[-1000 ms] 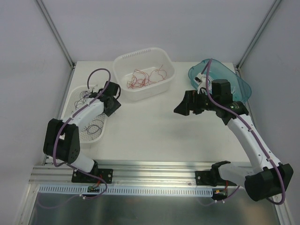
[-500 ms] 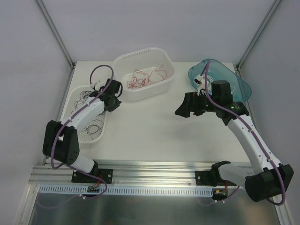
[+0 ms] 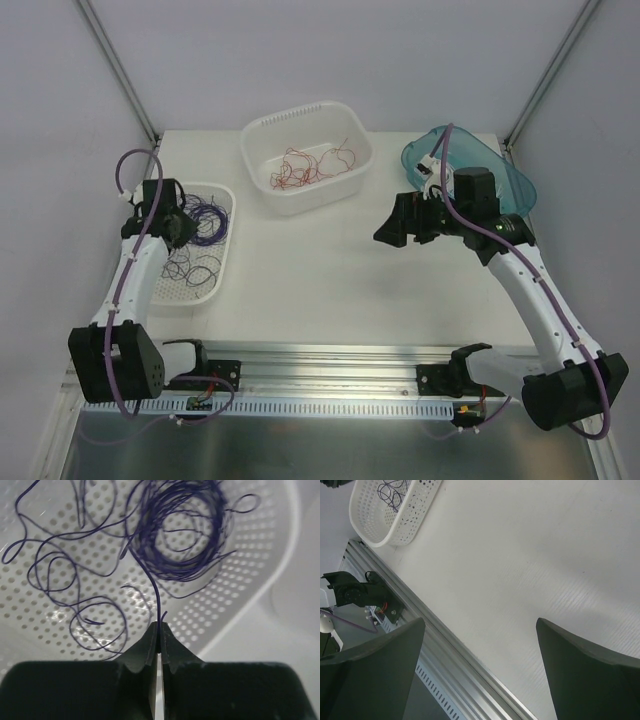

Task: Untangle the cables

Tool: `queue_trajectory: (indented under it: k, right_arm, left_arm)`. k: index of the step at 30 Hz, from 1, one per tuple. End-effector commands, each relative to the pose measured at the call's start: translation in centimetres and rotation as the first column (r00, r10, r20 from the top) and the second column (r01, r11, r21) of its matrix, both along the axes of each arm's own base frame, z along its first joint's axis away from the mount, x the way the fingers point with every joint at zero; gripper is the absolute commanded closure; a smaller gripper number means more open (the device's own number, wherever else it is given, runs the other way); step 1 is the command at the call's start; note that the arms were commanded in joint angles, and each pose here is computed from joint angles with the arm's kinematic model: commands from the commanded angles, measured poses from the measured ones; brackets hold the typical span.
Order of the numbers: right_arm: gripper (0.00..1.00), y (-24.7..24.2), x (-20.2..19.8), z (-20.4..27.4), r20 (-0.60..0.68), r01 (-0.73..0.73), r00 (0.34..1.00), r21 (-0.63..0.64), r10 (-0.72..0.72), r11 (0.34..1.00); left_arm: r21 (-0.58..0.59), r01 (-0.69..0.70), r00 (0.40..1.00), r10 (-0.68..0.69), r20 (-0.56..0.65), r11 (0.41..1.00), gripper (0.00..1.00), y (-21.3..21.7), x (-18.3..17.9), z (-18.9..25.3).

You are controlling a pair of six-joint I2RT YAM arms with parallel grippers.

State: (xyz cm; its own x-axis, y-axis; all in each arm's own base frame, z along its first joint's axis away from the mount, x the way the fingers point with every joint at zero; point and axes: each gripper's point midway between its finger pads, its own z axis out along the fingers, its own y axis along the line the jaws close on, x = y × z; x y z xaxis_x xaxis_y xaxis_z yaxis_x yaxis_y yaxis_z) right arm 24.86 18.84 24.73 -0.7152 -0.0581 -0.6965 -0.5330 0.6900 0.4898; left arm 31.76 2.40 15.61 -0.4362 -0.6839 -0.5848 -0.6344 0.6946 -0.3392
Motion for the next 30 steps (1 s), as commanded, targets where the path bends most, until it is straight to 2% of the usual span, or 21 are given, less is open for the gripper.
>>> queue_trajectory:
  k: [1,2,4,7,8,11,12,14,15,17,18,20,23,24,30]
  right_arm:
    - [0.02,0.2,0.6,1.3,0.044,0.019,0.999,0.02,-0.02,1.0]
    - [0.01,0.1,0.6,1.3,0.042,0.025,0.999,0.017,-0.026,1.0]
    - [0.02,-0.1,0.9,1.1,0.037,0.051,0.998,0.009,-0.052,0.999]
    - [0.02,-0.7,1.2,0.8,0.037,0.099,0.994,-0.01,-0.098,0.995]
    - [0.02,-0.9,1.4,0.9,0.038,0.113,0.993,-0.014,-0.112,0.994]
    - [0.02,-1.8,1.7,0.9,0.041,0.178,0.984,-0.042,-0.176,0.983]
    - [0.02,-2.6,2.1,0.5,0.047,0.224,0.974,-0.077,-0.221,0.972]
    - [0.02,-3.9,2.4,0.4,0.036,0.305,0.952,-0.114,-0.303,0.945]
    - [0.02,-5.6,2.5,-0.4,0.034,0.378,0.925,-0.185,-0.378,0.907]
    - [0.02,-7.2,2.6,-0.3,0.04,0.461,0.885,-0.231,-0.465,0.857]
    - [0.03,-9.0,2.5,-0.6,0.063,0.526,0.844,-0.291,-0.533,0.799]
    - [0.03,-10.8,2.3,0.2,0.099,0.603,0.789,-0.315,-0.607,0.733]
    - [0.03,-12.6,1.3,1.8,0.144,0.663,0.739,-0.325,-0.658,0.675]
    - [0.03,-13.8,0.9,2.0,0.172,0.689,0.713,-0.35,-0.68,0.634]
    - [0.03,-18.9,-1.9,6.4,0.377,0.811,0.582,-0.329,-0.721,0.483]
  left_arm:
    - [-0.13,0.023,0.992,-0.039,-0.122,0.991,1.0,0.3,-3.1,-4.0]
    - [-0.205,0.002,0.992,-0.028,-0.126,0.979,1.0,0.7,-3.6,-4.6]
    - [-0.26,-0.002,0.989,-0.037,-0.145,0.966,1.0,0.7,-4.5,-5.7]
    - [-0.293,0.017,0.989,-0.059,-0.136,0.956,0.74,0.6,-5.2,-5.8]
    - [-0.29,0.029,0.99,-0.067,-0.122,0.957,0.59,0.5,-5.2,-5.5]
    - [-0.279,0.057,0.994,-0.08,-0.073,0.958,0.37,0.3,-5.2,-4.1]
    - [-0.283,0.068,0.995,-0.087,-0.055,0.957,0.19,0.1,-5.2,-3.7]
    - [-0.278,0.086,0.995,-0.095,-0.019,0.957,0.04,-0.2,-5.2,-2.5]
    - [-0.279,0.095,0.995,-0.102,-0.01,0.956,0.01,-0.4,-5.3,-2.2]
    - [-0.264,0.132,0.991,-0.136,0.004,0.955,0.01,-1.2,-5.4,-1.5]
    - [-0.242,0.161,0.986,-0.164,0.012,0.957,0.01,-1.4,-5.3,-1.0]
    - [-0.192,0.223,0.974,-0.226,0.007,0.956,0.01,-2.5,-5.6,-0.4]
    - [-0.078,0.322,0.947,-0.321,0.027,0.943,0.01,-3.6,-5.8,1.8]
    - [-0.054,0.35,0.937,-0.35,0.013,0.935,0.01,-3.7,-6.3,2.1]
    - [0.087,0.45,0.87,-0.458,0.182,0.889,0.01,-4.9,-8.7,9.2]
